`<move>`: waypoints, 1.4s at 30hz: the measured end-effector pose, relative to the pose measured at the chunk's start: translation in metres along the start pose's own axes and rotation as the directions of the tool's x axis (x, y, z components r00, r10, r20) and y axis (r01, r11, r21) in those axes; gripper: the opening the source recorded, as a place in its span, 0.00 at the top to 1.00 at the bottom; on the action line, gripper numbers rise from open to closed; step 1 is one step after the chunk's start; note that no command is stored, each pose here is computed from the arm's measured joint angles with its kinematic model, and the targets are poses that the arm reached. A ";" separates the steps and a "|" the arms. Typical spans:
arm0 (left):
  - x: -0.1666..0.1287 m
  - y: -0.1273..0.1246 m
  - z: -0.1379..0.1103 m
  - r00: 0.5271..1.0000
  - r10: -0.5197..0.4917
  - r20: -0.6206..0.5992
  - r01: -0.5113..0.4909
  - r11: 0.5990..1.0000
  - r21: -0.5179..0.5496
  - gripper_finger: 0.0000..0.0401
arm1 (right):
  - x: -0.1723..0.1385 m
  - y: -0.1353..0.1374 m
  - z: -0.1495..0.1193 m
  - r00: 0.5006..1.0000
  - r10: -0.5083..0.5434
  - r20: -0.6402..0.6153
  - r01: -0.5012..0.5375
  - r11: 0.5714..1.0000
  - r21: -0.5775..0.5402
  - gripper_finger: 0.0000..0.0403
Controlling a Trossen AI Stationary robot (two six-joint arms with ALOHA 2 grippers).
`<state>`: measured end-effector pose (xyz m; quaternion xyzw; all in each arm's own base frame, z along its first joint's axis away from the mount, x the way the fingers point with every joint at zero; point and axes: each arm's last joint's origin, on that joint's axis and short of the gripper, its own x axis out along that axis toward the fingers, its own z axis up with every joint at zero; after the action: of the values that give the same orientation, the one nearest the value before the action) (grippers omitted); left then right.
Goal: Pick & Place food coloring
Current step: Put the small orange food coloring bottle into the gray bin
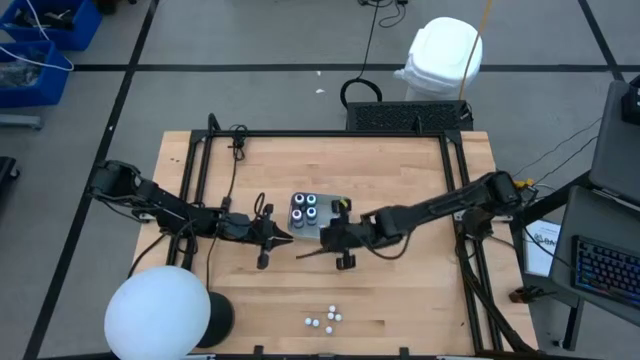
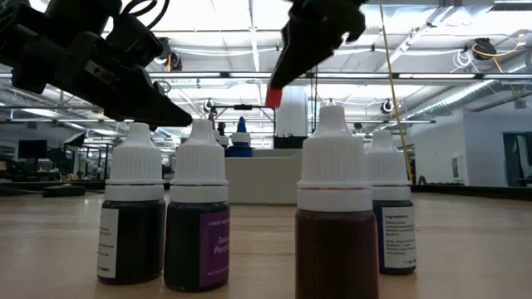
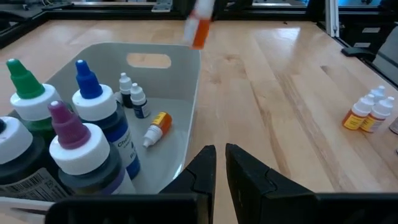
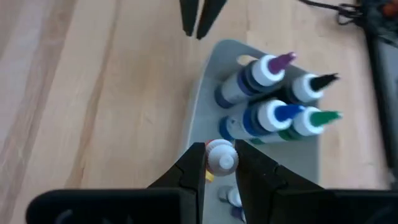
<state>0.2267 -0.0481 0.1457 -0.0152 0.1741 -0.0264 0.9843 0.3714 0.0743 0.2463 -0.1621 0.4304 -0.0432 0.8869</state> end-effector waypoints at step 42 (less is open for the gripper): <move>0.000 0.002 0.001 0.996 0.087 0.016 -0.087 0.943 0.320 0.90 | 0.073 -0.044 -0.057 0.985 0.171 0.018 -0.172 0.975 0.141 0.86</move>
<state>0.2270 -0.0456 0.1466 0.1526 0.1671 -0.0109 0.9740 0.3751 0.0026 0.1730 -0.0609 0.4360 0.0034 0.8979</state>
